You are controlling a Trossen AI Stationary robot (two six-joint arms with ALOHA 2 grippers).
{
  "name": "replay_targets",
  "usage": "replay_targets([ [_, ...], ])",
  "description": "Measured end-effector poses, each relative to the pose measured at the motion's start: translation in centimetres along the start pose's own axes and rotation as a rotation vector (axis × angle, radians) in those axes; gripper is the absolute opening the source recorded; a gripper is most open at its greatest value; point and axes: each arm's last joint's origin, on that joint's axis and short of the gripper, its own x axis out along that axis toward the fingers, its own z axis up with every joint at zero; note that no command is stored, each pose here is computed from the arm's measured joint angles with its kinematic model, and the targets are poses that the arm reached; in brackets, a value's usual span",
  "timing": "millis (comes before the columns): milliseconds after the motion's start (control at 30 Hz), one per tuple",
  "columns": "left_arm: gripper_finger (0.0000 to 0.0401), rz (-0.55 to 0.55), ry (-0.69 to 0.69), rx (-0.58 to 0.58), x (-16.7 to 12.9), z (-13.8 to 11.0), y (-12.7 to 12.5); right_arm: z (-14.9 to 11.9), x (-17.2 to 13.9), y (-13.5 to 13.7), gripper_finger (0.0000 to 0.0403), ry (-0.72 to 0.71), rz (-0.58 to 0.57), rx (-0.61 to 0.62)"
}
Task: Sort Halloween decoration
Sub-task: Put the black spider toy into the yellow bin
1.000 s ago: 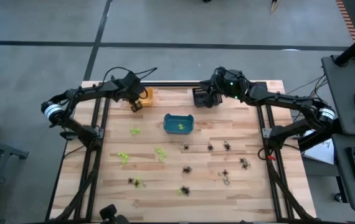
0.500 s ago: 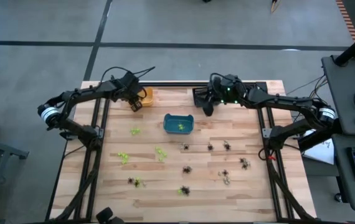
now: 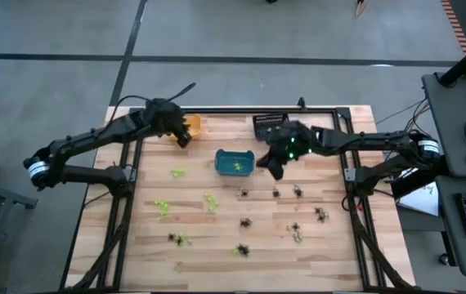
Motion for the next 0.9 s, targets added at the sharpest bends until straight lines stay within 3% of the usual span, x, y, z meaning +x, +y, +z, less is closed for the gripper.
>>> replay_targets([
  [167, 0.011, -0.14, -0.131, 0.03, -2.0, 0.8, -3.4, -1.5, 0.9, 2.3, 0.0057, 0.074, 0.032, 0.01],
  [367, 0.011, -0.285, -0.24, 0.096, -3.6, 0.9, -7.8, -3.4, 1.2, 3.2, 0.0057, 0.14, -0.106, 0.106],
  [567, 0.011, -0.251, -0.296, 0.147, -4.9, 0.2, -10.8, -5.2, 1.4, 3.0, 0.0057, 0.203, -0.323, 0.23],
  [900, 0.011, -0.227, -0.309, 0.19, -5.2, 0.0, -11.2, -8.3, 3.7, 0.6, 0.0056, 0.407, -0.601, 0.397],
])
